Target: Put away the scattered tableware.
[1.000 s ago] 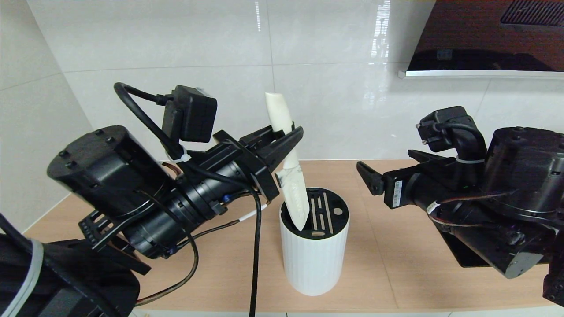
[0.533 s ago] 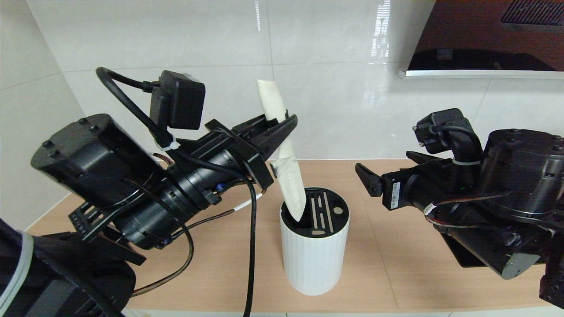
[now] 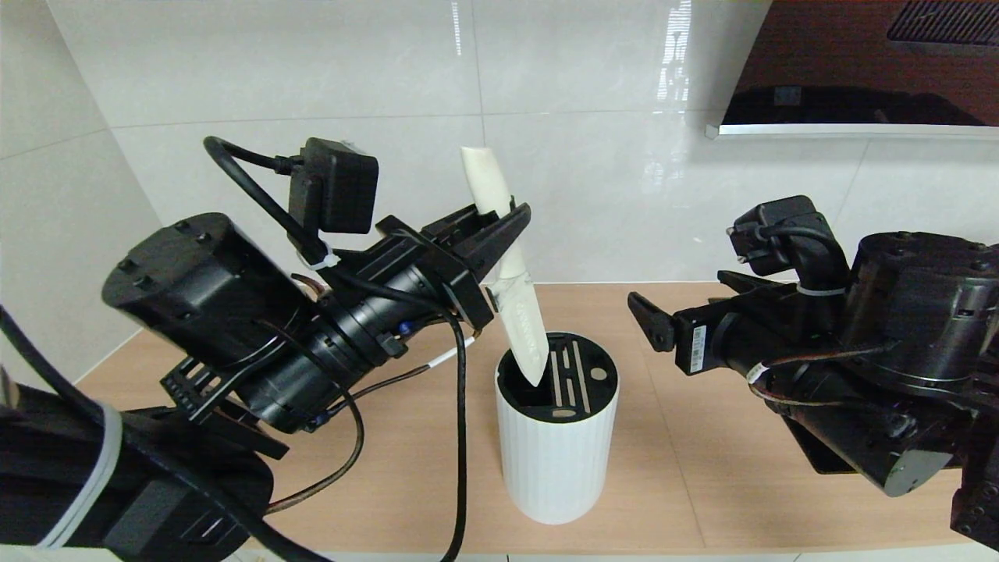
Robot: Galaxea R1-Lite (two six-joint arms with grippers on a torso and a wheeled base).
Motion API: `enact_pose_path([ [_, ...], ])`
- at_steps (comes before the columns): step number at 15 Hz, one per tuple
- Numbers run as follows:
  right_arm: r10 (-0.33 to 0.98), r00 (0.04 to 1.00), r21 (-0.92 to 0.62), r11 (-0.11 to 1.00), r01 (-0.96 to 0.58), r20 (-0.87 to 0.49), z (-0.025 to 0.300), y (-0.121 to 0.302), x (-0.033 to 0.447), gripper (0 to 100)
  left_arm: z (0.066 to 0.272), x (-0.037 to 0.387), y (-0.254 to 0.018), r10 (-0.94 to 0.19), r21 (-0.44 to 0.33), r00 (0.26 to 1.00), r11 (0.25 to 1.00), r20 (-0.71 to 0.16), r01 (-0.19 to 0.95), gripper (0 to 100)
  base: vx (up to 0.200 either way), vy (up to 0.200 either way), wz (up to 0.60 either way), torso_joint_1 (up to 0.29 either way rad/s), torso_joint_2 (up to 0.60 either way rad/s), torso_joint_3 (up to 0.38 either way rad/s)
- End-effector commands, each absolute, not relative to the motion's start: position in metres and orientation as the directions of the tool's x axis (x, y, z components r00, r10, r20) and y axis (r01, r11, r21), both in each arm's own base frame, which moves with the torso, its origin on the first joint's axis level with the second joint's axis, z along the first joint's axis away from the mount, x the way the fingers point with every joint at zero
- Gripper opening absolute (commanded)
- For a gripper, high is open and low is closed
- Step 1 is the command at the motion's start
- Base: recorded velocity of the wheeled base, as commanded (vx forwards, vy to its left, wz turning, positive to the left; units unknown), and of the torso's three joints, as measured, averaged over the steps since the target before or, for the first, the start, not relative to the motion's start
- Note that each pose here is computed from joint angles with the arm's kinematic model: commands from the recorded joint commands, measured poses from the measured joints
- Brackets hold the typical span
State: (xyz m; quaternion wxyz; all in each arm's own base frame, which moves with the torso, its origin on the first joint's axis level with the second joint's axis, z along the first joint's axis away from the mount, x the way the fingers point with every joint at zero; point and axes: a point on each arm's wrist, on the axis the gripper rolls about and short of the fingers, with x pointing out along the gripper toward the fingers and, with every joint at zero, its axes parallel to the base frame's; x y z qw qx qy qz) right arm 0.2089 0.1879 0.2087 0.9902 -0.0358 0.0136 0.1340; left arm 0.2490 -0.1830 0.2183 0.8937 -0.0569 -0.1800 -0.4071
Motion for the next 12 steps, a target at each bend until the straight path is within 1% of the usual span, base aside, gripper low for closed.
enact_pose_path([
  [1,0.265,0.964,-0.067,0.961,-0.267,-0.036,0.209,0.188,0.209,100,0.205,0.258,-0.188,-0.713,0.036,0.614,0.662,0.338,0.749,0,0.000,0.000,0.00,0.000,0.00,0.000],
  [5,0.265,0.964,-0.070,0.961,-0.267,-0.040,0.207,0.188,0.209,100,0.202,0.259,-0.189,-0.715,0.034,0.617,0.662,0.329,0.749,0,0.000,0.000,0.00,0.000,0.00,0.000],
  [12,0.265,0.963,-0.070,0.961,-0.267,-0.042,0.207,0.188,0.209,100,0.180,0.269,-0.196,-0.726,0.020,0.633,0.661,0.268,0.750,0,0.000,0.000,0.00,0.000,0.00,0.000],
])
